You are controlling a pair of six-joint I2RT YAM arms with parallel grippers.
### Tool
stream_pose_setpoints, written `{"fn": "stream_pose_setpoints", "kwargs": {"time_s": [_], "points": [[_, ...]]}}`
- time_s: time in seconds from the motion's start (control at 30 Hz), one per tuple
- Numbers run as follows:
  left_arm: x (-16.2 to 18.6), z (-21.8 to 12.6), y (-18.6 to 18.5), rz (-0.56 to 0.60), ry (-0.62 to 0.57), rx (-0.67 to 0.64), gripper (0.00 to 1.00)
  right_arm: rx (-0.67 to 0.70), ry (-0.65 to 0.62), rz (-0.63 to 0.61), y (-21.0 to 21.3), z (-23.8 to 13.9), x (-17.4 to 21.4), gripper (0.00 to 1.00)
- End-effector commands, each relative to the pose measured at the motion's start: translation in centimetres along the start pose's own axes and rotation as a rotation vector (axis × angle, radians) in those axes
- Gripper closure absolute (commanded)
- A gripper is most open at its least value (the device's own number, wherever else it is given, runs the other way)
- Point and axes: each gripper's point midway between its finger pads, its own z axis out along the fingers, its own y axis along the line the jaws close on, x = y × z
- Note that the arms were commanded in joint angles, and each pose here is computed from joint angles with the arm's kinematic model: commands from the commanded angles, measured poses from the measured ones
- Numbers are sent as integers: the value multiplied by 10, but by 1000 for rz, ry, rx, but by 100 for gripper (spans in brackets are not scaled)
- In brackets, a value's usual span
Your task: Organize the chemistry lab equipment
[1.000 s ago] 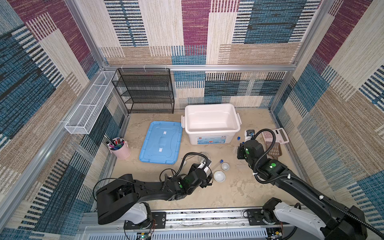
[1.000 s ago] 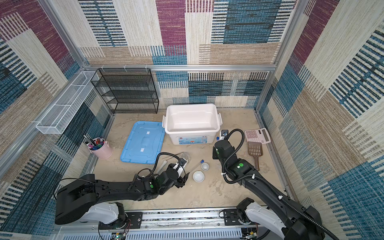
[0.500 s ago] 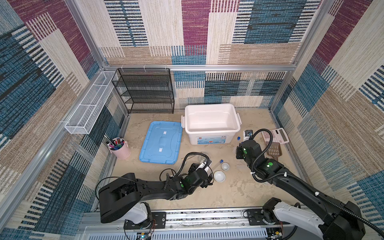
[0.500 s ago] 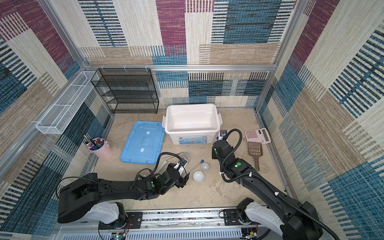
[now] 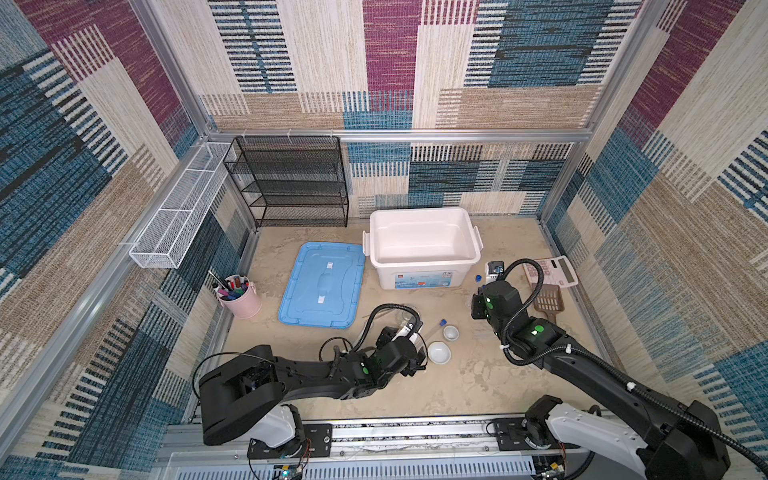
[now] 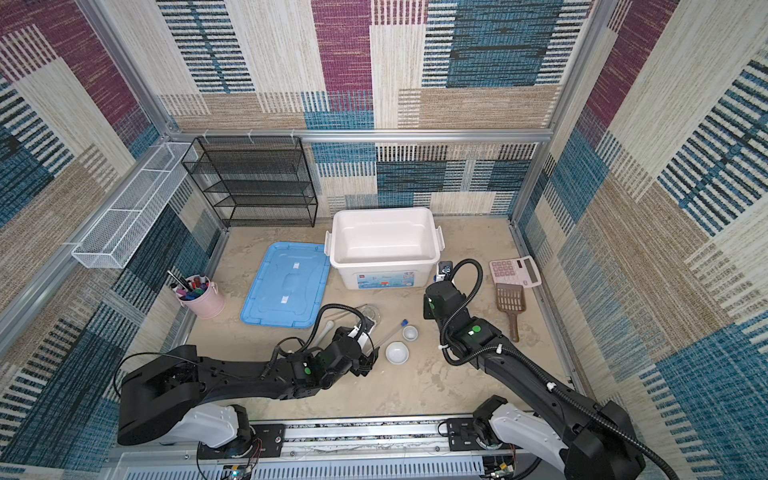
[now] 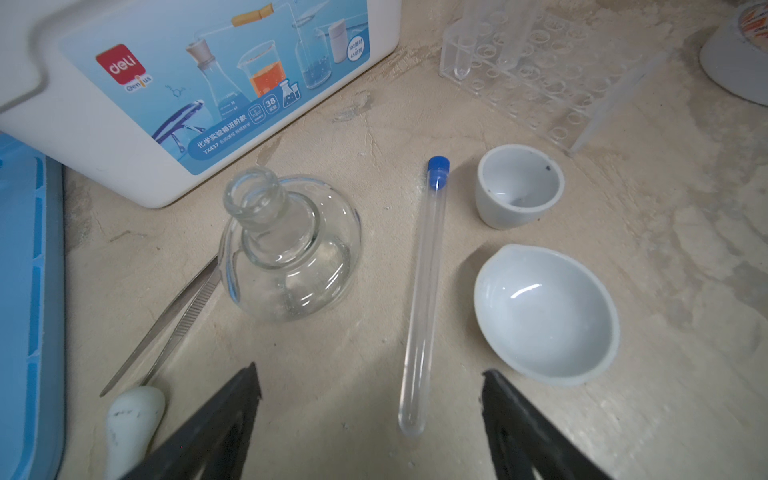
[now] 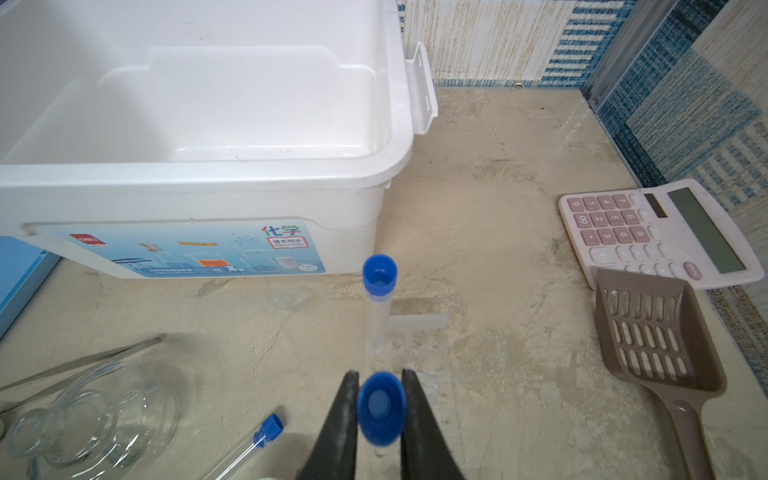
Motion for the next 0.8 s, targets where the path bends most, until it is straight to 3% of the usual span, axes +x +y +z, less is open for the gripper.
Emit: {"fn": "stream_pose_setpoints", "kwargs": {"time_s": [0.0, 0.77], "points": [[-3, 1, 1, -20, -6, -10, 14, -10, -11, -2, 3, 2, -2, 96], [4, 8, -3, -9, 34, -4, 14, -18, 54, -30, 8, 13, 17, 94]]}}
